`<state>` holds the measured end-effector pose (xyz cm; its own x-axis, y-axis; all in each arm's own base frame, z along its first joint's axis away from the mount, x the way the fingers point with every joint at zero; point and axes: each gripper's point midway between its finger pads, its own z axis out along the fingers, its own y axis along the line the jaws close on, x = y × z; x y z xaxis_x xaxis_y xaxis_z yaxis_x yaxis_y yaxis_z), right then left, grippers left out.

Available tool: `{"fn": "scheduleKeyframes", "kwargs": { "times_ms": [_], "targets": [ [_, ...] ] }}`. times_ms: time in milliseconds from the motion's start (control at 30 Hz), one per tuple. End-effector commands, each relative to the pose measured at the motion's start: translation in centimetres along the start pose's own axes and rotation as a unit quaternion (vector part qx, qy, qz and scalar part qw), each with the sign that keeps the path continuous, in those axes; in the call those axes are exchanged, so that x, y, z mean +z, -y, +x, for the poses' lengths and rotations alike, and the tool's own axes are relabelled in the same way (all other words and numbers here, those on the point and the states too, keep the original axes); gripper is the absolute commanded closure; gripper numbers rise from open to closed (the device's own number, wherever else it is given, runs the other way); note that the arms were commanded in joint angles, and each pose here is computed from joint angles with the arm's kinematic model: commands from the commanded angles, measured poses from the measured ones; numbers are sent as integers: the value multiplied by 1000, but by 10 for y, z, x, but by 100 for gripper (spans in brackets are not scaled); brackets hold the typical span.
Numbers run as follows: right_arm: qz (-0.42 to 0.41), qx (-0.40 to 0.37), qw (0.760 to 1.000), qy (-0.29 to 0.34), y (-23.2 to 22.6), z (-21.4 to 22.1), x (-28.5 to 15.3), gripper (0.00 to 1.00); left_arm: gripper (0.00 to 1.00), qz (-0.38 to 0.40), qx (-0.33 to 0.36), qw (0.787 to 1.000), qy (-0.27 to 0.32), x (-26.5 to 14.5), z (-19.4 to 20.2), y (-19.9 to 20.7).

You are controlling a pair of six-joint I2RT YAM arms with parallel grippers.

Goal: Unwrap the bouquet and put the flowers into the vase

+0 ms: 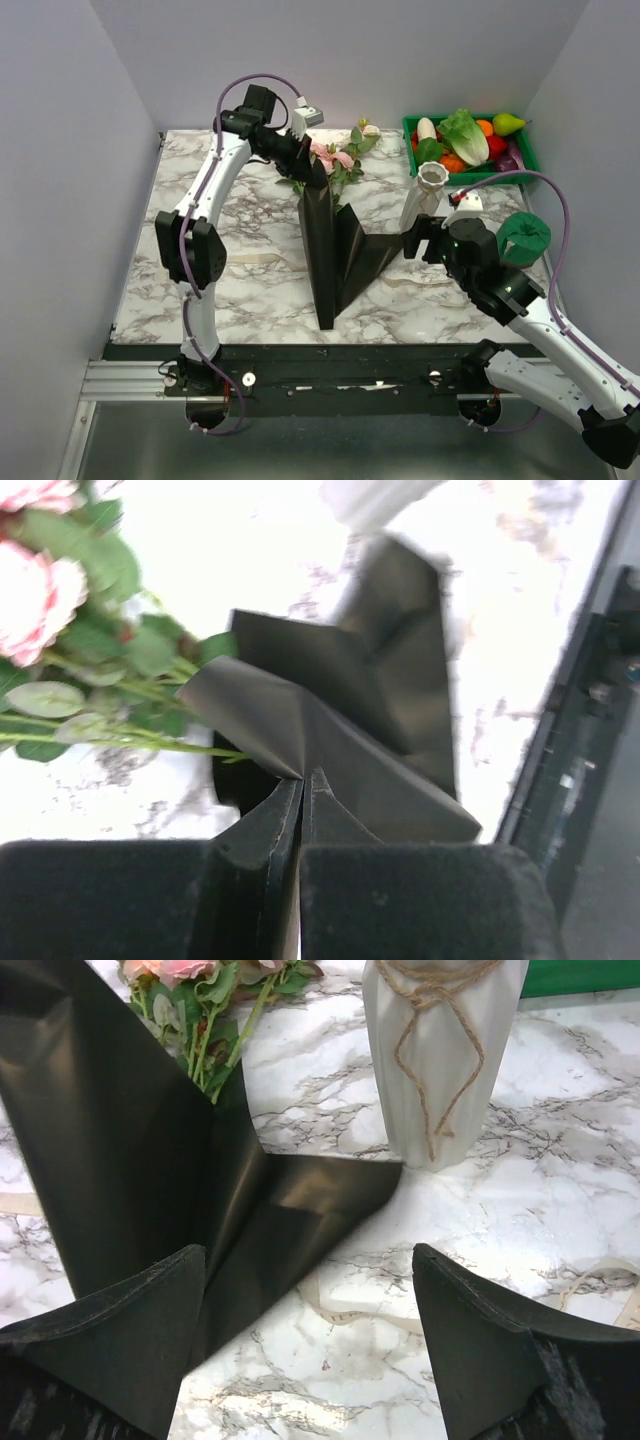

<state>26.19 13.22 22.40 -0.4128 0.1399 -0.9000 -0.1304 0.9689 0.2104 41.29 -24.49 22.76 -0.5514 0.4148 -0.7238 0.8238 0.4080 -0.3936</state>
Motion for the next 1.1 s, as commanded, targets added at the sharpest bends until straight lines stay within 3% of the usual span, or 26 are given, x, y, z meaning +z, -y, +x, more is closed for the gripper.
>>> {"fn": "scheduleKeyframes", "kwargs": {
  "times_ms": [0,233,267,300,400,567,767,967,1067],
  "targets": [
    [-24,0,1000,11,-12,-11,-1,9,91,81,48,995,43,-40,-14,72],
    [-31,3,999,10,-19,-14,4,9,85,71,66,993,69,-66,-40,105],
    [-31,4,999,12,-19,-15,4,9,79,59,70,993,72,-67,-45,106],
    [-33,3,999,14,-19,-17,3,9,58,34,69,995,66,-66,-43,99],
    [-32,5,999,17,-18,-18,0,9,38,14,55,998,39,-50,-28,88],
    [-26,3,999,18,-13,-18,-5,9,37,7,8,1000,-13,-29,3,65],
    [-26,3,999,23,-12,-22,-10,8,27,-20,9,1000,-9,-26,15,42],
    [-29,0,999,23,-12,-22,-12,8,19,8,-30,995,-100,-1,94,-1],
    [-31,1,999,24,-12,-23,-13,8,17,10,-59,993,-102,3,117,-21]
  ]
}}
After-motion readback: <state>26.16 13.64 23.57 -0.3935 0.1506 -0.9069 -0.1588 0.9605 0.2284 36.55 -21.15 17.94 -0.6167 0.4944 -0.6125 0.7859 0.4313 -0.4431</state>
